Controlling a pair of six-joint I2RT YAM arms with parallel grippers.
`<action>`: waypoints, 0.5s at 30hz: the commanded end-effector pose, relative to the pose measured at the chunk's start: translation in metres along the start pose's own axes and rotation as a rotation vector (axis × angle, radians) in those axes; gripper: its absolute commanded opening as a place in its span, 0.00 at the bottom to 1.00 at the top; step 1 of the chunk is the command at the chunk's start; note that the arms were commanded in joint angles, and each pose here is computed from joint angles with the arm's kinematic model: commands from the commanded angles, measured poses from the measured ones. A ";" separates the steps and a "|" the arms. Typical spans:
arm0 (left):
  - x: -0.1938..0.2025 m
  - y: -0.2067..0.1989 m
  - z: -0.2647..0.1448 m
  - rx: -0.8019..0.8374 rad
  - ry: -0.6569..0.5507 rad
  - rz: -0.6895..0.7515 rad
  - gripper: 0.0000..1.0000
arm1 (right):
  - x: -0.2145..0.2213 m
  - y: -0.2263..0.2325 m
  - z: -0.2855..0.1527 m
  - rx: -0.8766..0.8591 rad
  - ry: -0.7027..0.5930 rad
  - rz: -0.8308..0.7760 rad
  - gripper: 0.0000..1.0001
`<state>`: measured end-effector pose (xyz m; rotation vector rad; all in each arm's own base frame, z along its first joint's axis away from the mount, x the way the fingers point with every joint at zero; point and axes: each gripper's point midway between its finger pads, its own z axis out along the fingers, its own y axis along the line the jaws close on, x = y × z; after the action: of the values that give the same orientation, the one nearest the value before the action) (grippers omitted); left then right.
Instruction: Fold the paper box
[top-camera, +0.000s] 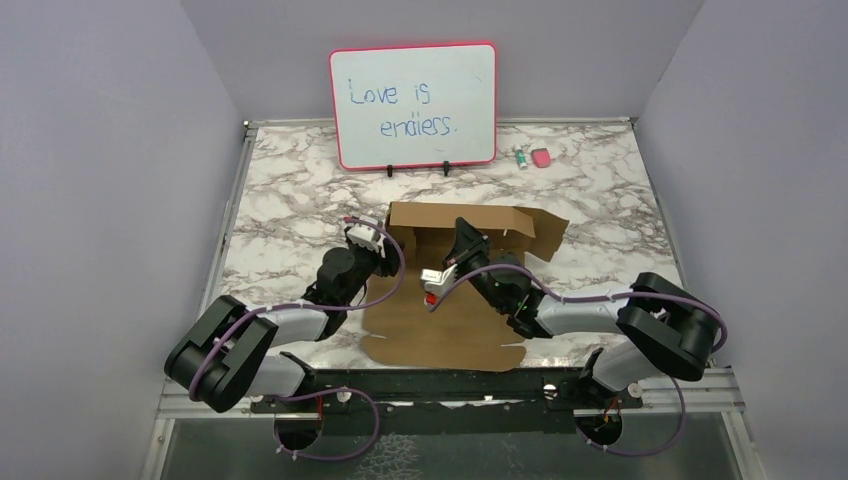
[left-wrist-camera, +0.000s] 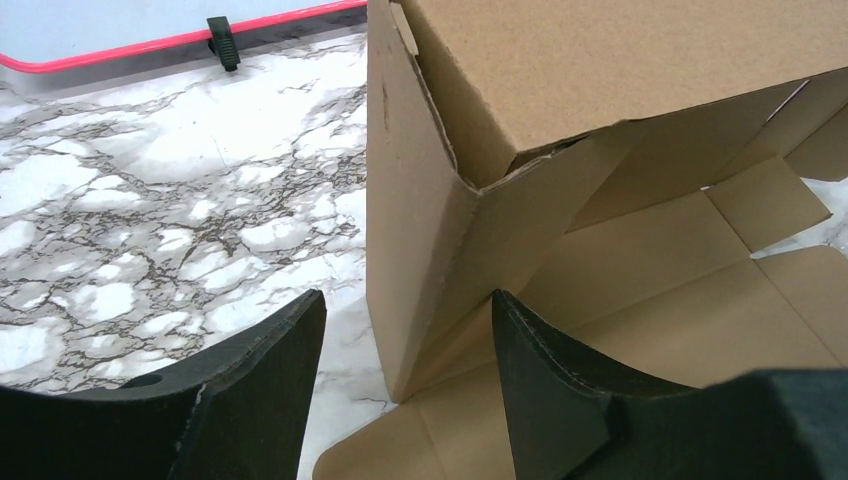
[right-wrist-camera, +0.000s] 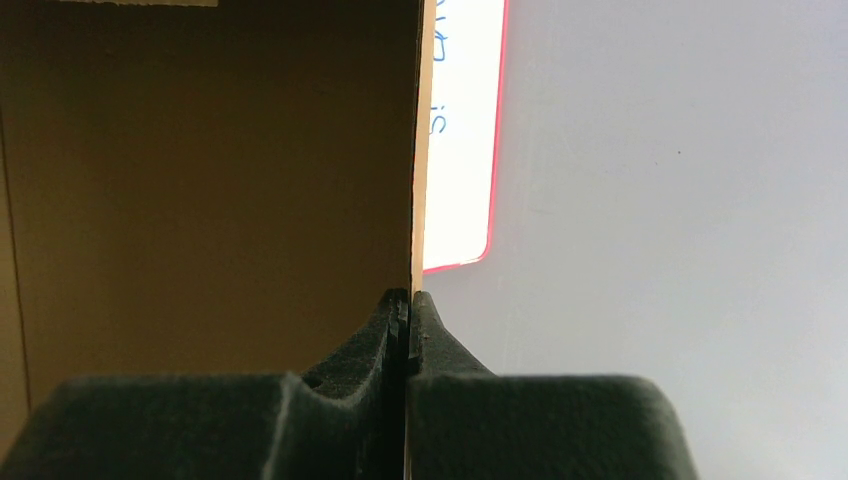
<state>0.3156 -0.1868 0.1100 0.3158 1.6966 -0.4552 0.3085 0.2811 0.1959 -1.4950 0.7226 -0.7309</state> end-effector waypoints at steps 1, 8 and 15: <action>-0.023 0.004 0.005 -0.033 -0.076 0.010 0.63 | -0.011 0.002 0.002 -0.035 -0.039 0.010 0.04; -0.031 -0.003 0.010 -0.005 -0.091 -0.013 0.62 | -0.015 0.010 0.003 -0.063 -0.060 0.012 0.04; -0.035 -0.009 0.019 -0.015 -0.111 -0.068 0.58 | -0.018 0.018 0.001 -0.083 -0.071 0.020 0.04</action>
<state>0.3217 -0.1953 0.1180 0.3020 1.6818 -0.4734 0.3090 0.2825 0.1947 -1.5060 0.7346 -0.7197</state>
